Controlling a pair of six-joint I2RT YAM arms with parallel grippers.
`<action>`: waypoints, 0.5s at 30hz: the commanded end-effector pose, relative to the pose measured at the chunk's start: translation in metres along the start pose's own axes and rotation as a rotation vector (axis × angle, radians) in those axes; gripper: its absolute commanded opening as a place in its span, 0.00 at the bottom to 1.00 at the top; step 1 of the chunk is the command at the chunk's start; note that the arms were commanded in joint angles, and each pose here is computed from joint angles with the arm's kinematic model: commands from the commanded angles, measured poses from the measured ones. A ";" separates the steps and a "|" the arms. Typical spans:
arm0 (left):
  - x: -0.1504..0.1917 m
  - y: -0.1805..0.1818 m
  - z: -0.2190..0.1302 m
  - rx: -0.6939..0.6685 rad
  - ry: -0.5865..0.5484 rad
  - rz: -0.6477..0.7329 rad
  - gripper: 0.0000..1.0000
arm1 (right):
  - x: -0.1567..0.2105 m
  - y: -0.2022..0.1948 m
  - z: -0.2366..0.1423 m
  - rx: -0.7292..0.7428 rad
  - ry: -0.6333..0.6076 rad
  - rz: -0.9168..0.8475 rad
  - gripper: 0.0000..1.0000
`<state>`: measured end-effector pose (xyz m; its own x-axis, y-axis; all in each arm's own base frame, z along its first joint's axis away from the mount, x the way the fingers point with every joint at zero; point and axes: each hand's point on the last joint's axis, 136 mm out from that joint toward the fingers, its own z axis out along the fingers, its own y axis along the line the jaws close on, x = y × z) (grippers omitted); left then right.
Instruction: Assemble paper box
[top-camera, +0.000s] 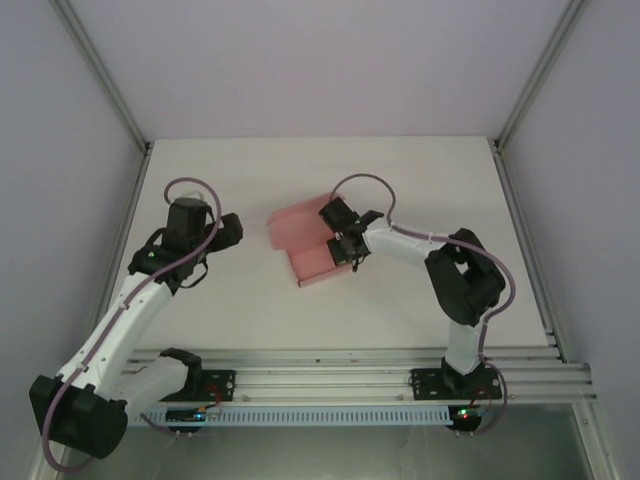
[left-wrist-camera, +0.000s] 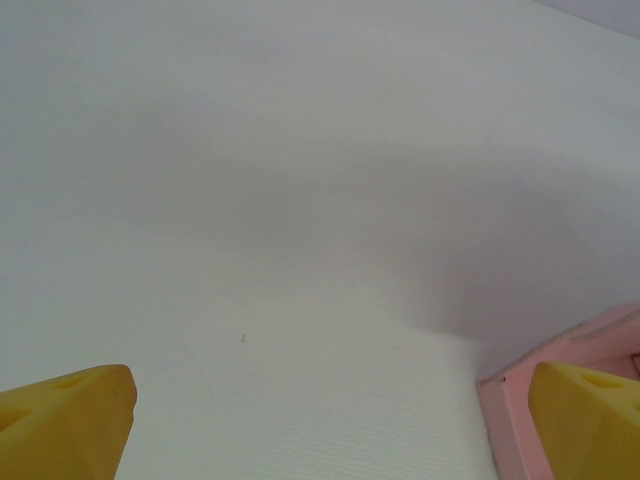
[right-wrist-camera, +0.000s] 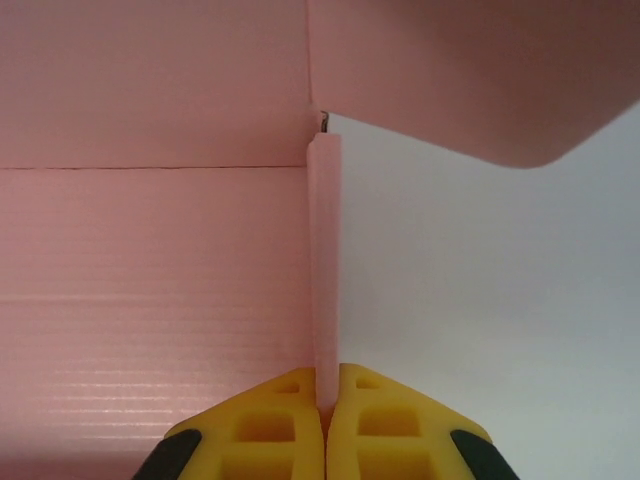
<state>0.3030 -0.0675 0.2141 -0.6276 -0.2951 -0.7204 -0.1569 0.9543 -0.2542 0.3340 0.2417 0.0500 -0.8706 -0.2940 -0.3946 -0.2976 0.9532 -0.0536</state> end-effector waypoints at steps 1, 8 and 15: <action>-0.009 -0.027 0.001 0.131 -0.007 0.058 1.00 | 0.019 -0.015 -0.001 0.090 -0.007 0.237 0.03; 0.015 -0.078 0.014 0.410 0.102 0.193 0.99 | 0.021 -0.002 -0.028 0.037 -0.078 0.262 0.44; 0.032 -0.119 0.025 0.561 0.212 0.430 0.99 | -0.031 -0.020 -0.100 -0.094 -0.324 0.067 0.70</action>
<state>0.3194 -0.1628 0.1861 -0.7529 0.0270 -0.6576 0.3312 0.8790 -0.3430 0.3125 0.2237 0.1141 -0.8248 -0.0866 -0.5588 -0.1504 0.9862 0.0691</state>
